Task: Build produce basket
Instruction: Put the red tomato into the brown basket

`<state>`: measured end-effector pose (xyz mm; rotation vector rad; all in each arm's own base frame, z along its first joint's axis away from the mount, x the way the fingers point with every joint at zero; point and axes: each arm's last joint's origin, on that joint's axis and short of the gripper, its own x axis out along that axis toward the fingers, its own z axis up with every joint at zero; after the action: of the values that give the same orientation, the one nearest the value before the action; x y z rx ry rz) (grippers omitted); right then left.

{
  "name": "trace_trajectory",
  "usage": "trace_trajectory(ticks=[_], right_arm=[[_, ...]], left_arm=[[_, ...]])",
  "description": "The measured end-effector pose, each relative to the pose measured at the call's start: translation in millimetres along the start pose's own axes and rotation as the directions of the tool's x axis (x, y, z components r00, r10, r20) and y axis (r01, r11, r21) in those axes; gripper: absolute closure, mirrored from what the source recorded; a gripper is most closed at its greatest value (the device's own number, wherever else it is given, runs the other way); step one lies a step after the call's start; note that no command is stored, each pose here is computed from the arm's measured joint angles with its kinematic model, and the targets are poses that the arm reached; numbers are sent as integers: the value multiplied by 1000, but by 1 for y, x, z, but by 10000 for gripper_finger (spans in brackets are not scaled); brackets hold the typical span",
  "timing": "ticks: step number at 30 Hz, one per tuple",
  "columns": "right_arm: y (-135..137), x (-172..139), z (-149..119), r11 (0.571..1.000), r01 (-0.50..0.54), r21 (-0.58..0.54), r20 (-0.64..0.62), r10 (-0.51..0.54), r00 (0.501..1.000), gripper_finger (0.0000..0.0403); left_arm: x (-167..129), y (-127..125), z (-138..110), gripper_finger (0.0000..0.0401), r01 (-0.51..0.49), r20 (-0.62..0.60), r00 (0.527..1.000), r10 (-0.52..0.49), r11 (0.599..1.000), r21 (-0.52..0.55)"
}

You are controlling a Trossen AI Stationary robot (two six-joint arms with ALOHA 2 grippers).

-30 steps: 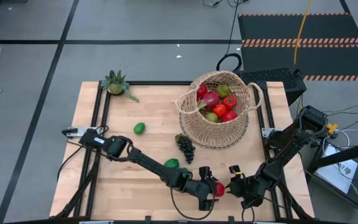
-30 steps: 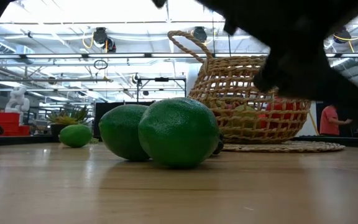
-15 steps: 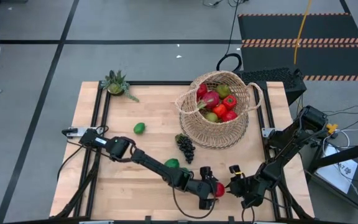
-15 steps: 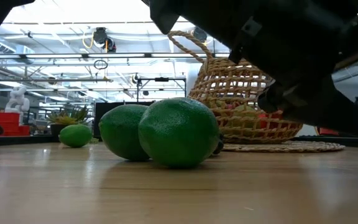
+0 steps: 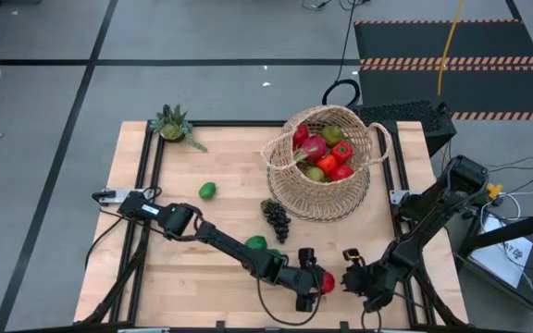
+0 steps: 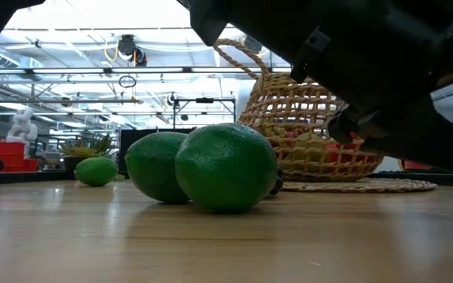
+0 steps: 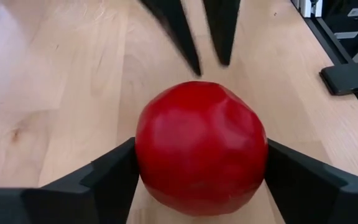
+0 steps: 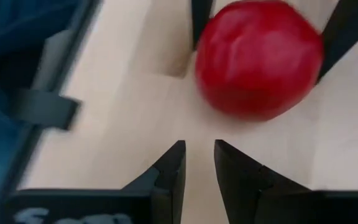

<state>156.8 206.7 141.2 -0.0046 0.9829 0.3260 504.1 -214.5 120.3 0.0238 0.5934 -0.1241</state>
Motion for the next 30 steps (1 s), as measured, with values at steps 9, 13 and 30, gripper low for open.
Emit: trace_trajectory(ticks=[9,13,30], right_arm=[[0,-40,-1,999,25,45,66,-28,997,326],[2,-54,-2,997,71,27,151,-74,986,326],[-7,-61,2,965,253,-66,263,-228,938,326]], left_arm=[[-7,0,10,81,3,33,999,-5,998,70],[-27,1,35,91,0,77,997,-11,990,143],[-143,28,126,78,-189,193,976,104,842,504]])
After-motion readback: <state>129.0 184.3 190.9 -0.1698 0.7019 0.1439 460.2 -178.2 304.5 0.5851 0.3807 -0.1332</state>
